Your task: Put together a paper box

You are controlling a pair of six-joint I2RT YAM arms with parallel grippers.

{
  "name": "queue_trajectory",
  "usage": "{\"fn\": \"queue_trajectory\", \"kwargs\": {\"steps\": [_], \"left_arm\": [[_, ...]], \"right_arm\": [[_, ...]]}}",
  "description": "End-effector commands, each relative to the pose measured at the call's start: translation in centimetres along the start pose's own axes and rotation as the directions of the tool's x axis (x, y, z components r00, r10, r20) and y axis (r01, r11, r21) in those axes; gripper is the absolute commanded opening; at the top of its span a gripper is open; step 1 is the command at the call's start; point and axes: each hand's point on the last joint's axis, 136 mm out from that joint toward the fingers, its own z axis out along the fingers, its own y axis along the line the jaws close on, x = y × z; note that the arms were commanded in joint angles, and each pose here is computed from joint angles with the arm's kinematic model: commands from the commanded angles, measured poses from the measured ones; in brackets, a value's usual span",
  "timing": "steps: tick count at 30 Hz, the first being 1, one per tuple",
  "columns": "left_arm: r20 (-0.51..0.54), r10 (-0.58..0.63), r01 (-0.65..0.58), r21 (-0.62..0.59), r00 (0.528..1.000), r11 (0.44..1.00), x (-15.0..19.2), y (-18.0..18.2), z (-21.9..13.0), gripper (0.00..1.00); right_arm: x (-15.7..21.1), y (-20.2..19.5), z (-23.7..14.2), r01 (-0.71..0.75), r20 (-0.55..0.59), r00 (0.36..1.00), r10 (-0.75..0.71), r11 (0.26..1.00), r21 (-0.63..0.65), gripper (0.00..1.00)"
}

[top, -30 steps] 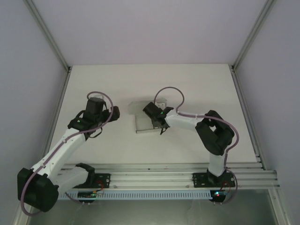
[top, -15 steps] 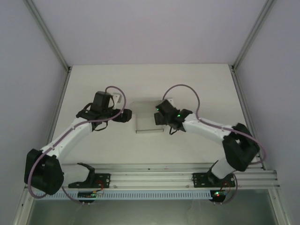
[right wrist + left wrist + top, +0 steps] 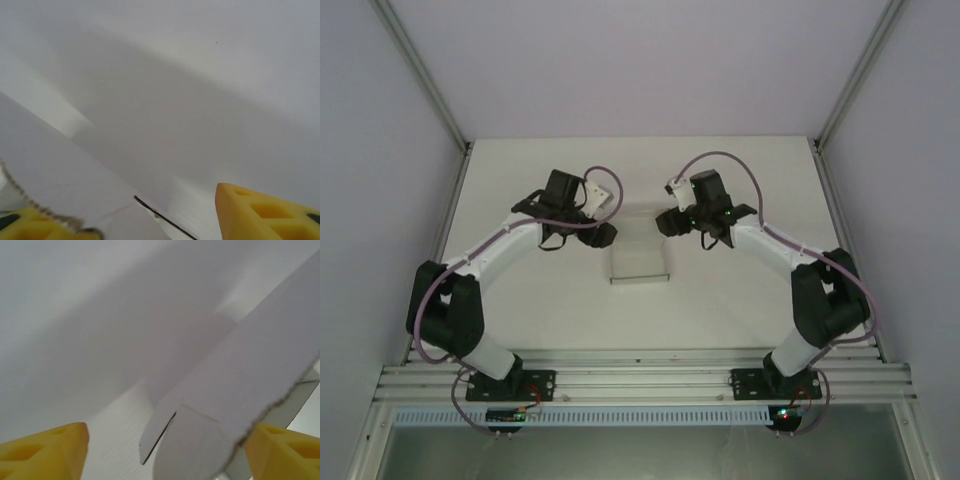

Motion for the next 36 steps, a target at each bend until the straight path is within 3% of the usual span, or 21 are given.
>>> {"fn": "queue_trajectory", "kwargs": {"steps": [1,7,15,21,24,29,36], "left_arm": [[-0.034,0.064,-0.063,0.045,0.997,0.997,-0.4,-1.0,-0.1,0.58],[-0.052,0.068,-0.066,0.033,0.996,0.997,0.1,-1.0,0.3,0.28],[-0.049,0.042,-0.045,-0.046,0.998,0.998,0.3,-0.5,0.1,0.01],[0.002,-0.042,0.041,-0.219,0.999,0.975,-0.9,1.1,-0.9,0.00],[0.075,-0.145,0.162,-0.325,0.987,0.932,-2.2,2.6,-1.5,0.00],[0.207,-0.295,0.356,-0.391,0.933,0.849,-3.8,3.3,-1.6,0.00],[0.370,-0.446,0.555,-0.275,0.815,0.785,-5.6,2.8,-0.7,0.00]], "right_arm": [[0.0,0.8,0.0,0.030,-0.035,0.999,-0.032,0.997,-0.067,0.49],[1.0,0.8,-0.4,0.033,-0.049,0.998,-0.035,0.998,-0.044,0.32],[1.6,0.3,-1.4,0.038,-0.056,0.998,-0.038,0.999,0.006,0.10],[0.8,0.6,-2.3,0.014,0.021,1.000,-0.015,0.998,0.058,0.03],[-0.1,0.8,-2.5,-0.039,0.083,0.996,0.031,0.995,0.090,0.01],[-1.9,0.2,-2.7,-0.214,0.206,0.962,0.180,0.964,0.157,0.00],[-4.0,-0.3,-2.4,-0.426,0.364,0.868,0.337,0.882,0.200,0.00]]}}
